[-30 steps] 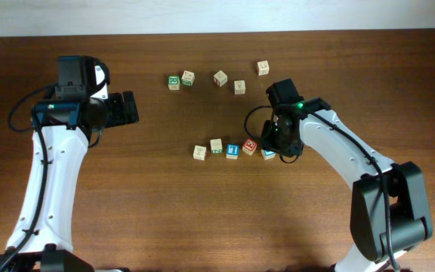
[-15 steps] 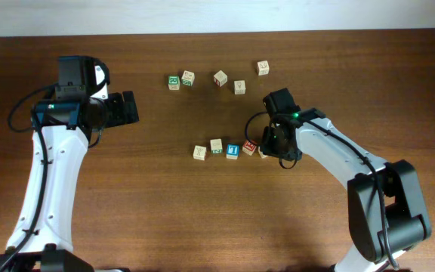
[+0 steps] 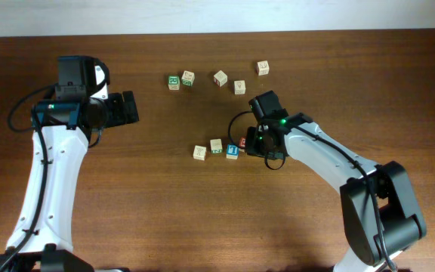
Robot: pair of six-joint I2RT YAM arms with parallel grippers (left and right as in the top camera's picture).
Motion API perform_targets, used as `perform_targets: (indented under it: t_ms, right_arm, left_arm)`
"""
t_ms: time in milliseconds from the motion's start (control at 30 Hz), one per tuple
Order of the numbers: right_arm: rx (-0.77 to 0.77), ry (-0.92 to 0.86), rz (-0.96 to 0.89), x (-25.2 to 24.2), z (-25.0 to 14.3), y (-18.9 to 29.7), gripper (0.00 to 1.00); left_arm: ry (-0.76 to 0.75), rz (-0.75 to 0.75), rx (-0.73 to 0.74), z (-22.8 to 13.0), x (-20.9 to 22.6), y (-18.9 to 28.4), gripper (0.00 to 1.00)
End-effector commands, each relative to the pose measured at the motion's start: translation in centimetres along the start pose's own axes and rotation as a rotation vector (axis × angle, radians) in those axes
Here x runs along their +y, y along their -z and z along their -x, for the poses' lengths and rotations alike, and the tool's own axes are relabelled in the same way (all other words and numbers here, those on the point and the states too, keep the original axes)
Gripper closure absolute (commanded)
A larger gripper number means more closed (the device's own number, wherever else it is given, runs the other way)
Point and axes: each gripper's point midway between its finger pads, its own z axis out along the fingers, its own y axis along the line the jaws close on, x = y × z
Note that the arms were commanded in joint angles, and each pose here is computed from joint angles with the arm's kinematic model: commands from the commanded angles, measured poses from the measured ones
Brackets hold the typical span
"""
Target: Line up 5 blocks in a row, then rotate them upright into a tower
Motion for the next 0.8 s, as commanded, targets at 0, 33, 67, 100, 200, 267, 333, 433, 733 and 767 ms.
perform_targets:
  t_ms: [0,33,67,100,200,267,333,433,733,767]
  right_arm:
    - [0.003,0.008,0.004,0.2,-0.2,-0.3,0.66]
    - [-0.009,0.04,0.012,0.4,0.1,-0.3,0.66]
    - [-0.019,0.068,0.018,0.5,0.4,-0.3,0.66]
    - [-0.024,0.077,0.018,0.5,0.5,-0.3,0.66]
    - [-0.037,0.148,0.026,1.1,1.3,0.4,0.65]
    - [-0.033,0.163,0.028,1.8,1.8,1.6,0.65]
    - [-0.009,0.178,0.076,3.6,1.7,2.8,0.65]
    - [0.059,0.104,0.09,5.7,-1.2,2.7,0.8]
    - [0.136,0.009,-0.045,7.0,-6.2,-0.7,0.96]
    - [0.126,0.003,-0.055,6.8,-6.0,-0.7,0.96]
  left_arm:
    - [0.018,0.004,-0.019,0.7,0.2,0.5,0.01]
    - [0.018,0.004,-0.019,0.7,0.2,0.5,0.01]
    - [0.018,0.004,-0.019,0.7,0.2,0.5,0.01]
    - [0.018,0.004,-0.019,0.7,0.2,0.5,0.01]
    - [0.018,0.004,-0.019,0.7,0.2,0.5,0.01]
    - [0.018,0.004,-0.019,0.7,0.2,0.5,0.01]
    - [0.018,0.004,-0.019,0.7,0.2,0.5,0.01]
    - [0.018,0.004,-0.019,0.7,0.2,0.5,0.01]
    - [0.018,0.004,-0.019,0.7,0.2,0.5,0.01]
    - [0.018,0.004,-0.019,0.7,0.2,0.5,0.01]
